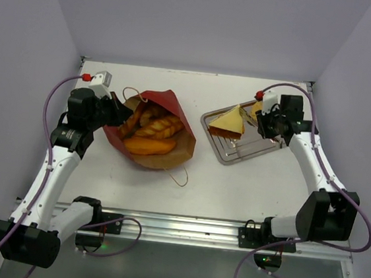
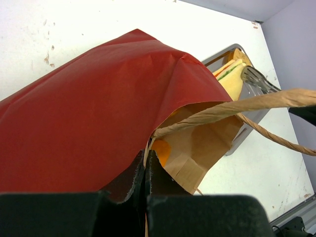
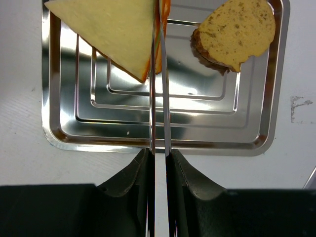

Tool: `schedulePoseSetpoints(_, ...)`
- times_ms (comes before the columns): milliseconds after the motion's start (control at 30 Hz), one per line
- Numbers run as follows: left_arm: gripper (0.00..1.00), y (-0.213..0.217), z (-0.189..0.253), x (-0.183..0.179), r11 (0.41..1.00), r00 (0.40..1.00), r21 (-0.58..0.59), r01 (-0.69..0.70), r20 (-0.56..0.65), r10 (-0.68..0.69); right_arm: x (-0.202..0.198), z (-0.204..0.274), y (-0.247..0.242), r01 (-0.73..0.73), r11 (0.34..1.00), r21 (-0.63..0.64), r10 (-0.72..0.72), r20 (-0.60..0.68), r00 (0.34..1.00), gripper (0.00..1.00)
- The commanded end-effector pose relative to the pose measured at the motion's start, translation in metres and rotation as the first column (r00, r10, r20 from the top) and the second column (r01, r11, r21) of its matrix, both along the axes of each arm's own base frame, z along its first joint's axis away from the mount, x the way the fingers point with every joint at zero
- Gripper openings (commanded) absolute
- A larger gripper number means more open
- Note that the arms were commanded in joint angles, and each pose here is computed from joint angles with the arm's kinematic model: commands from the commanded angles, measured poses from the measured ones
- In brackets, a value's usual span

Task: Take the fake bread out of the paper bag

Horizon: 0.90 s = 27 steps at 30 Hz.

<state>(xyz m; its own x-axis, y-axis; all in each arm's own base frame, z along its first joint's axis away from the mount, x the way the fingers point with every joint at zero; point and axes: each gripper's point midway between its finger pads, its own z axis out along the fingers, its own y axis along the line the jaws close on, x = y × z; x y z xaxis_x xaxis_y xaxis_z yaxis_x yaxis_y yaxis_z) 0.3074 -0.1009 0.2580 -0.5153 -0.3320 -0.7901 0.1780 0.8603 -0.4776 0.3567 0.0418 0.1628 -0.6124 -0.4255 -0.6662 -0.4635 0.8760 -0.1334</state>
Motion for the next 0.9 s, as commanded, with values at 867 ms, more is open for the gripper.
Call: schedulePoseSetpoints(867, 0.00, -0.002, 0.010, 0.004, 1.000, 0.999, 0.005, 0.024, 0.044, -0.024, 0.061, 0.045, -0.016, 0.085, 0.996, 0.012, -0.086, 0.174, 0.981, 0.38)
